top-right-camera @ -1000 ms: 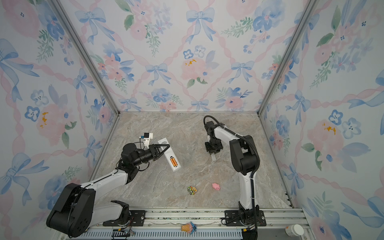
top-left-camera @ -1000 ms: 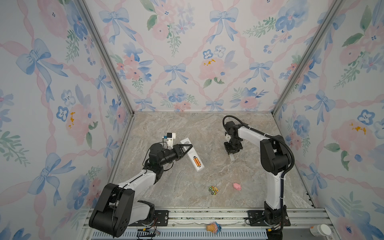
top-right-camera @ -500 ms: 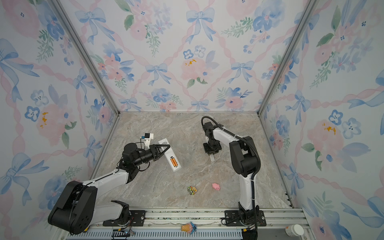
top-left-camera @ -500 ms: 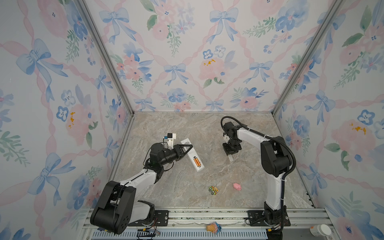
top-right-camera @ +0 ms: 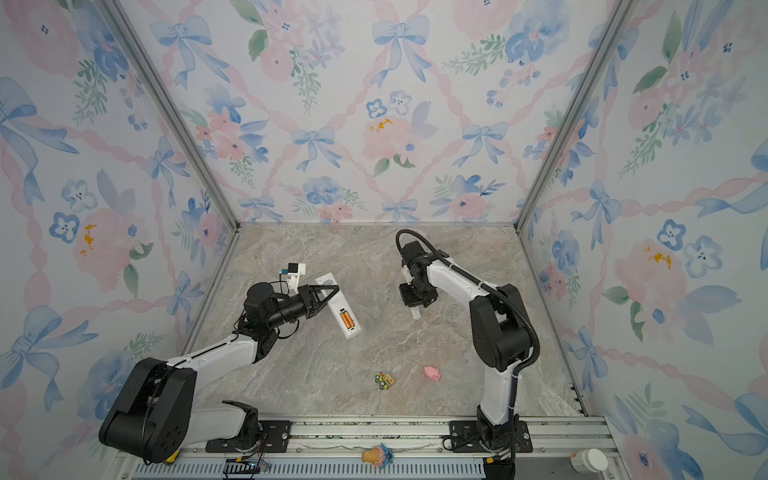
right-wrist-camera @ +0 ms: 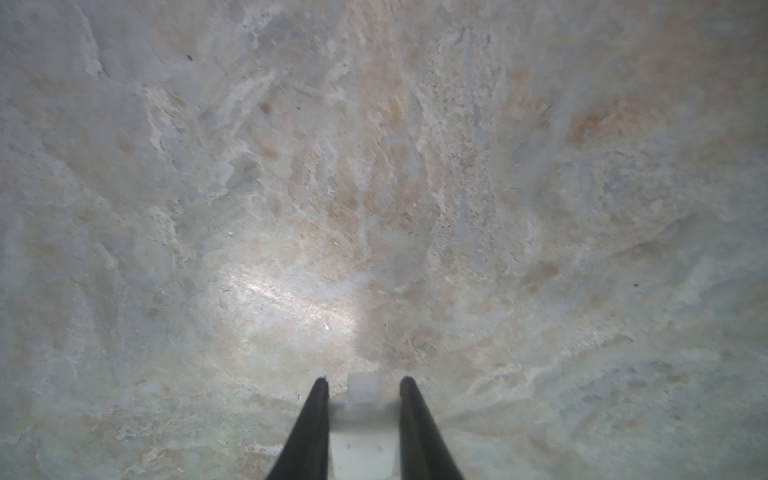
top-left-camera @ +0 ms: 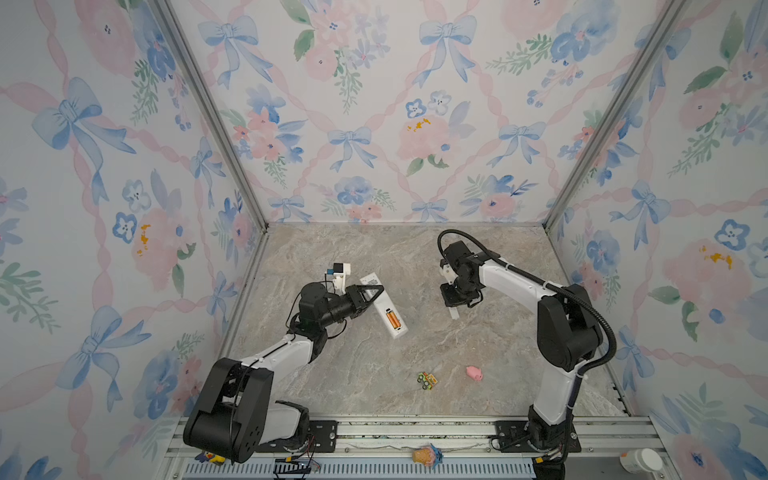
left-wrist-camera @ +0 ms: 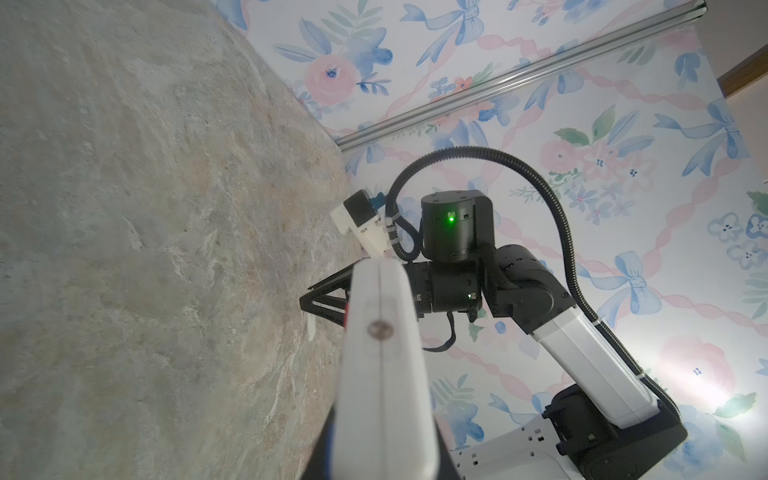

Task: Load the batteries into the remote control
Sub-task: 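Carry the cover with the right gripper toward the remote held by the left gripper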

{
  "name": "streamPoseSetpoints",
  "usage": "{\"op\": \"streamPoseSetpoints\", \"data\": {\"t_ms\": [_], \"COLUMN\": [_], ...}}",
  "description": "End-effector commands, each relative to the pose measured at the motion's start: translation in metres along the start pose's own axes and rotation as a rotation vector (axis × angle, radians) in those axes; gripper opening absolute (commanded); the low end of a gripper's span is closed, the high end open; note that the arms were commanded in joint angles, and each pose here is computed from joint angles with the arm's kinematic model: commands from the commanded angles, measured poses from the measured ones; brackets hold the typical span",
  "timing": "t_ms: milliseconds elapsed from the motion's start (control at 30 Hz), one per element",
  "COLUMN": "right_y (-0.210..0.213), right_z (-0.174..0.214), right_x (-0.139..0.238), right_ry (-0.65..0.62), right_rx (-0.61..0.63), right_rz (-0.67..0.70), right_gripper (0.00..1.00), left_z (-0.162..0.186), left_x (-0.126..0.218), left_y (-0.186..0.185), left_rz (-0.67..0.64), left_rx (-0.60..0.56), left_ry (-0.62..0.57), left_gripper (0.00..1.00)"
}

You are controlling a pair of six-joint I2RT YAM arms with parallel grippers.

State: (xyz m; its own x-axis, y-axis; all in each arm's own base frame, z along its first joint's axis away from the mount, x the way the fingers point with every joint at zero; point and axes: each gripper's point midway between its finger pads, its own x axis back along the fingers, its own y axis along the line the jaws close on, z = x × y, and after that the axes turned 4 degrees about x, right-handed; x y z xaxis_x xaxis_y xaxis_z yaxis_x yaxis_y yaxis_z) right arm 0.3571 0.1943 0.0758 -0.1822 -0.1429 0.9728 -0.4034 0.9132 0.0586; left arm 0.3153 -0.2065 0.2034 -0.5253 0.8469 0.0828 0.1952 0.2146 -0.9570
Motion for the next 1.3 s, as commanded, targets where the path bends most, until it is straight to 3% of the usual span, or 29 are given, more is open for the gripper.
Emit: {"op": "streamPoseSetpoints", "data": {"t_ms": [0,267,500,800,1033,1267], "right_y": [0.022,0.051,0.091,0.137,0.17,0.194], "right_z": [-0.009,-0.016,-0.032,-0.05,-0.053,-0.053], "right_x": [0.031,0.085,0.137,0.178,0.19,0.171], "right_ry": [-0.086,-0.213,-0.365,-0.452,-0.502,-0.478], "right_rx": [0.033,0.047,0.133,0.186,0.261,0.32], "right_rz": [-0.043,-0.096,-0.172,-0.256,-0.306,-0.327], "right_gripper": [0.14,0.15,0.16,0.15,0.15,0.15], "left_z": [-0.008,-0.017,-0.025,-0.034,-0.042,-0.043], "left_x": [0.0,0.0,0.001,0.004,0.004,0.001], "left_y": [-0.013,-0.015,-0.009,0.001,0.01,0.013], "left_rz": [0.035,0.034,0.013,-0.021,-0.05,-0.063], "left_rx": [-0.041,-0.045,-0.032,0.001,0.025,0.041], "left_ry": [-0.012,-0.035,-0.079,-0.145,-0.194,-0.213], "left_gripper": [0.0,0.0,0.0,0.0,0.0,0.0]}}
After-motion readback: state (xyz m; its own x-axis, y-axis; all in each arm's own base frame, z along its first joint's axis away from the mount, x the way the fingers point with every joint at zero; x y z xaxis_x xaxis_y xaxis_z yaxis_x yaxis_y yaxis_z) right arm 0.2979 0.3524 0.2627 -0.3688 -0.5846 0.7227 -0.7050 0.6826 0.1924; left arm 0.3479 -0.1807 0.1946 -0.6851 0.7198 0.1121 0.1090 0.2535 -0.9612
